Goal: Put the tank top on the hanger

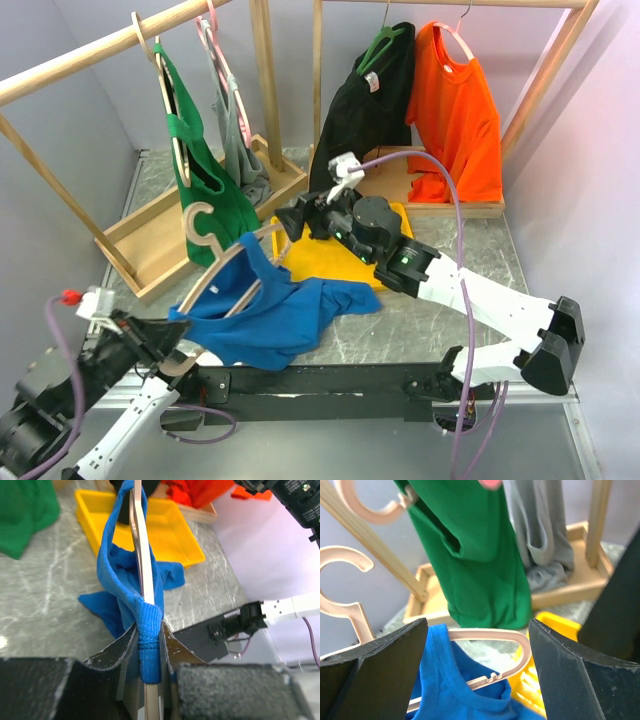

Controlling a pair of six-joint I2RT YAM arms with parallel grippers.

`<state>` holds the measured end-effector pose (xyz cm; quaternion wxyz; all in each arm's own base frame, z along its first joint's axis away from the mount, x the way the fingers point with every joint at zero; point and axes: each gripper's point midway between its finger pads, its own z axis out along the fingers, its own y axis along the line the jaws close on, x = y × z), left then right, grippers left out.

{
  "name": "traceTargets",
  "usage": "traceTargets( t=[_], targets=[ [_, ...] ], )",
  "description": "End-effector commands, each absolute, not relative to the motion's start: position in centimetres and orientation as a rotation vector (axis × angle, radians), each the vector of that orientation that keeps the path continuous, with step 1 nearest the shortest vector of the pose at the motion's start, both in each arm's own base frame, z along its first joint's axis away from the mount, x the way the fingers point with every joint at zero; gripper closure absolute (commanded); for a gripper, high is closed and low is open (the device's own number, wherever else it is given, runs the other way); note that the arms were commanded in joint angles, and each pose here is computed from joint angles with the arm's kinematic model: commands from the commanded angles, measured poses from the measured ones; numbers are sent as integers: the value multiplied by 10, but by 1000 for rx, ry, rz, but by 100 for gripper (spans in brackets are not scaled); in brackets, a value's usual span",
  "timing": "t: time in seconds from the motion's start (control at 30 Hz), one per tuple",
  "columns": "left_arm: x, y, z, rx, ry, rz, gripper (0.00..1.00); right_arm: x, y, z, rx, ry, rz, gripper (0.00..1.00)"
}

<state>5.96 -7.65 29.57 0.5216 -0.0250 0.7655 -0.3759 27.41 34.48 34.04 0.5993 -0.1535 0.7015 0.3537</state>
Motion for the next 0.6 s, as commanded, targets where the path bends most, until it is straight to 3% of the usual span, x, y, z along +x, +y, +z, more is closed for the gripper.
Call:
traceTargets(
  t=[0.0, 0.57],
  targets=[
    [57, -51, 318, -141, 1754, -812, 99, 274, 361, 406, -331, 1476, 947, 11],
    [31, 9, 368, -297, 1606, -661, 99, 287, 409, 450, -342, 1382, 1014, 12]
  ],
)
